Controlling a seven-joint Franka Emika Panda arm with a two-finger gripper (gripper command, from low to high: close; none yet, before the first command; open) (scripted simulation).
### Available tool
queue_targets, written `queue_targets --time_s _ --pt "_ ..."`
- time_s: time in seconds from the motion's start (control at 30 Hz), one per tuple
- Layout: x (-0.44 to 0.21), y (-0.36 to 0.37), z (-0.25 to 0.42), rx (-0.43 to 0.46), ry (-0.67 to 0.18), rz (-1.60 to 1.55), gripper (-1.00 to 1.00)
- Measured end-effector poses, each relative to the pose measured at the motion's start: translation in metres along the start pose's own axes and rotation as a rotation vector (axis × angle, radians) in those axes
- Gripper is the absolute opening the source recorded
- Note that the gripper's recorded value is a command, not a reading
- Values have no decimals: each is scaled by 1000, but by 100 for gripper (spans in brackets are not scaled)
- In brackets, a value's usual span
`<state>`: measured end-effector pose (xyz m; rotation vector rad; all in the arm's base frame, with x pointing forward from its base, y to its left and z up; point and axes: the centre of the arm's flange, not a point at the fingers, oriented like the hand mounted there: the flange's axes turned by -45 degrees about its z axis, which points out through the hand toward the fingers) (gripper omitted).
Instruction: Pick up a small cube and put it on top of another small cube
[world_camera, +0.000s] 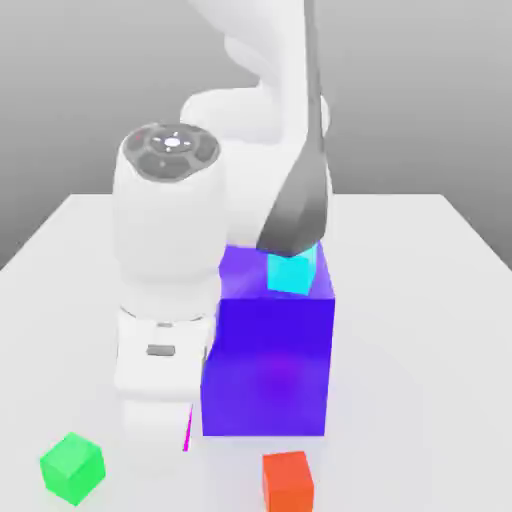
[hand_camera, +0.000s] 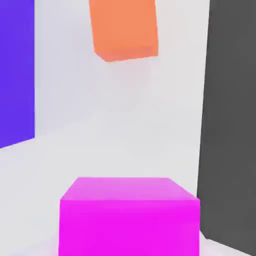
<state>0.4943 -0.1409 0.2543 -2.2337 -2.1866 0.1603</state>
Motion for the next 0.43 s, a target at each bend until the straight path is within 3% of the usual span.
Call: queue_targets --time_s 0.13,0.3,0.33,0.43 --pt "-63 -29 14 -55 56 58 -100" --pt "-75 -34 71 -76 68 73 -100" --pt "-75 -34 80 -76 69 74 100" --pt "-75 -34 80 -76 69 74 100"
